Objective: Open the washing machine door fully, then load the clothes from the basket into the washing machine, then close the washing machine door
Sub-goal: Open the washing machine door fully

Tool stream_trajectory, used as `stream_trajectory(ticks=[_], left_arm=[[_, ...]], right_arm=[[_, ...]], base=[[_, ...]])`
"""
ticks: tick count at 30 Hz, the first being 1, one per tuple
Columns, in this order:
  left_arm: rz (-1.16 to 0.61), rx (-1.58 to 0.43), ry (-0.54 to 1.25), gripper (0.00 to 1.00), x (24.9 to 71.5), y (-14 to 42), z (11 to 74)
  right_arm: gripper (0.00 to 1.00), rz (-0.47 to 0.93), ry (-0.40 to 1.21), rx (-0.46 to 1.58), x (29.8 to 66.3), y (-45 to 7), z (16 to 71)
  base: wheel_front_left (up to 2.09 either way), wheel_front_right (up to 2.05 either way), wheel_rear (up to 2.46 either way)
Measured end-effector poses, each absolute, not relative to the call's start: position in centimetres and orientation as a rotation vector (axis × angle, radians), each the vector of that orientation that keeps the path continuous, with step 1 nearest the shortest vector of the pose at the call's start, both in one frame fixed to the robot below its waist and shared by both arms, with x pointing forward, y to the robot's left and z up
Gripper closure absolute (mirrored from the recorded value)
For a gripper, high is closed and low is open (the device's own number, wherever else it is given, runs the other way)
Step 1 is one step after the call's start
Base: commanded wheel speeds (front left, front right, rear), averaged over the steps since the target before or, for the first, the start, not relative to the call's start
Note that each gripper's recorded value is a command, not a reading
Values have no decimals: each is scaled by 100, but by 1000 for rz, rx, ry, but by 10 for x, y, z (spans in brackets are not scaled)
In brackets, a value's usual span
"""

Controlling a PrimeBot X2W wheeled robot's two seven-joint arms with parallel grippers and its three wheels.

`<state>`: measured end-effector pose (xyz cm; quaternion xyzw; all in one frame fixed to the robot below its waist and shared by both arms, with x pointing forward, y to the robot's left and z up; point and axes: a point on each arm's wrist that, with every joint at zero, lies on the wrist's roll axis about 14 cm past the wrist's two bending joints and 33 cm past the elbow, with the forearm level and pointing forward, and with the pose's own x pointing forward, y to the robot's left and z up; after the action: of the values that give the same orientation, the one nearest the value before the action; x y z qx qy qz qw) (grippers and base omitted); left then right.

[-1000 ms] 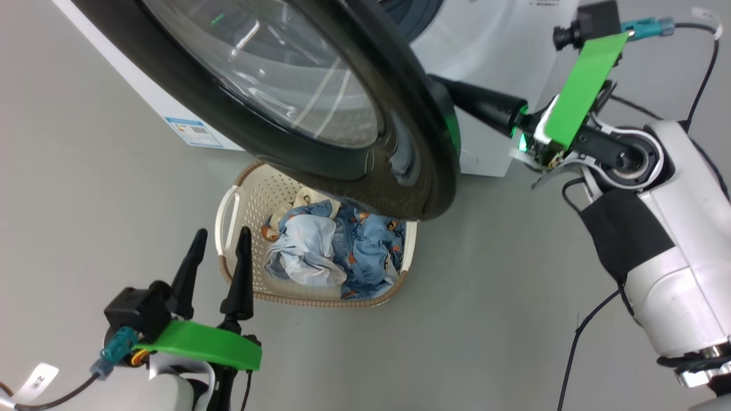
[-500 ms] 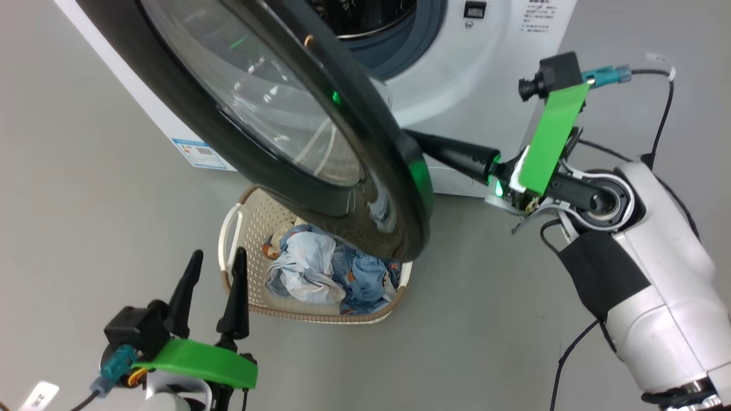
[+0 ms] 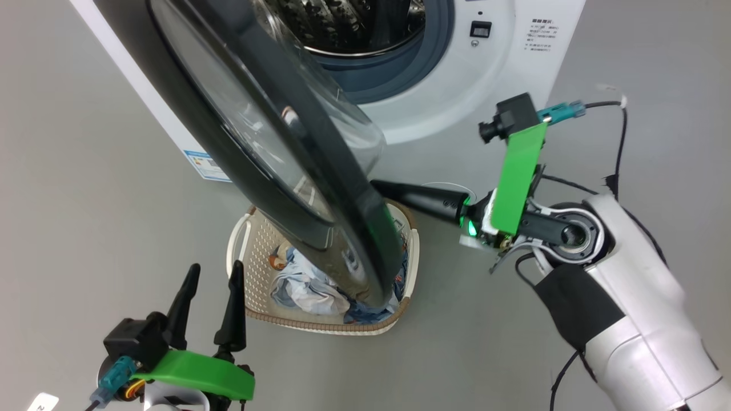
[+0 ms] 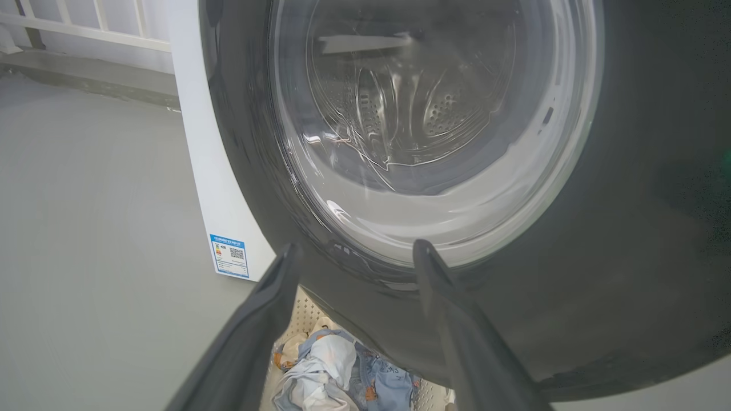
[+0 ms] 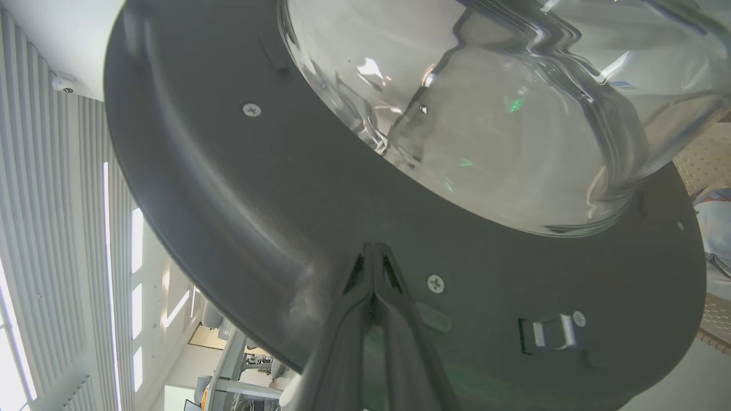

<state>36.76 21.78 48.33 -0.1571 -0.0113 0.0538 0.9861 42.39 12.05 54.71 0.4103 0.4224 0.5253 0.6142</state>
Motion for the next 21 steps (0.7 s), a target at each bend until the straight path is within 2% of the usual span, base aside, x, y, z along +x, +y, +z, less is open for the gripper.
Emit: stream_trajectory(ticks=[21], left_arm=[[138, -313, -48, 0, 351, 227, 491]], right_arm=[[100, 1335, 1061, 913, 372, 149, 550]], base=[[0, 0, 0]])
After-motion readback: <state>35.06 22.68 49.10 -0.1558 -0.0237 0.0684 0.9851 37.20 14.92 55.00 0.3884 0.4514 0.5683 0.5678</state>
